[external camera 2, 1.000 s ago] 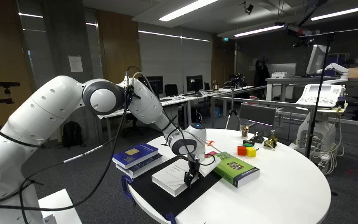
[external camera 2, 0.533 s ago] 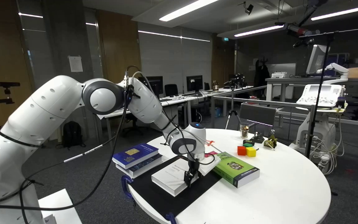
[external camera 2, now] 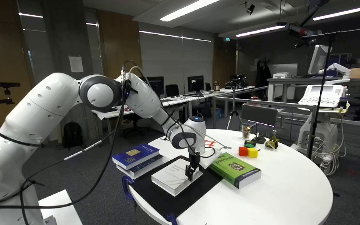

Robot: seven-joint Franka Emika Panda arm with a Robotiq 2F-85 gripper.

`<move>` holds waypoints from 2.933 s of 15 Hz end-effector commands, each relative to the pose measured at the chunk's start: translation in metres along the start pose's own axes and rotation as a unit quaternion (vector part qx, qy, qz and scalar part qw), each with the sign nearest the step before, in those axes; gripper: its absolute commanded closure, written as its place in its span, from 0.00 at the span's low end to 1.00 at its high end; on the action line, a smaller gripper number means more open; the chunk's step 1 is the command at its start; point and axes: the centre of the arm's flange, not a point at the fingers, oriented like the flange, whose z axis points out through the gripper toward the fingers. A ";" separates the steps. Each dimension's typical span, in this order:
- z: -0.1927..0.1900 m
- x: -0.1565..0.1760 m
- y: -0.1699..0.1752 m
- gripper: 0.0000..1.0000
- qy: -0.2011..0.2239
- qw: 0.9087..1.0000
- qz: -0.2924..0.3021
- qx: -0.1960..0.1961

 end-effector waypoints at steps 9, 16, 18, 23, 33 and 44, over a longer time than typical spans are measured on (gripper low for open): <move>-0.113 0.070 -0.024 0.00 -0.018 0.998 -0.034 -0.059; -0.178 0.124 -0.052 0.00 -0.031 0.991 0.005 -0.127; -0.190 0.139 -0.052 0.00 -0.002 0.987 0.059 -0.153; -0.214 0.157 -0.045 0.00 0.039 0.962 0.170 -0.210; -0.272 0.158 -0.050 0.00 0.026 0.874 0.390 -0.287; -0.344 0.154 -0.071 0.00 -0.027 0.870 0.483 -0.090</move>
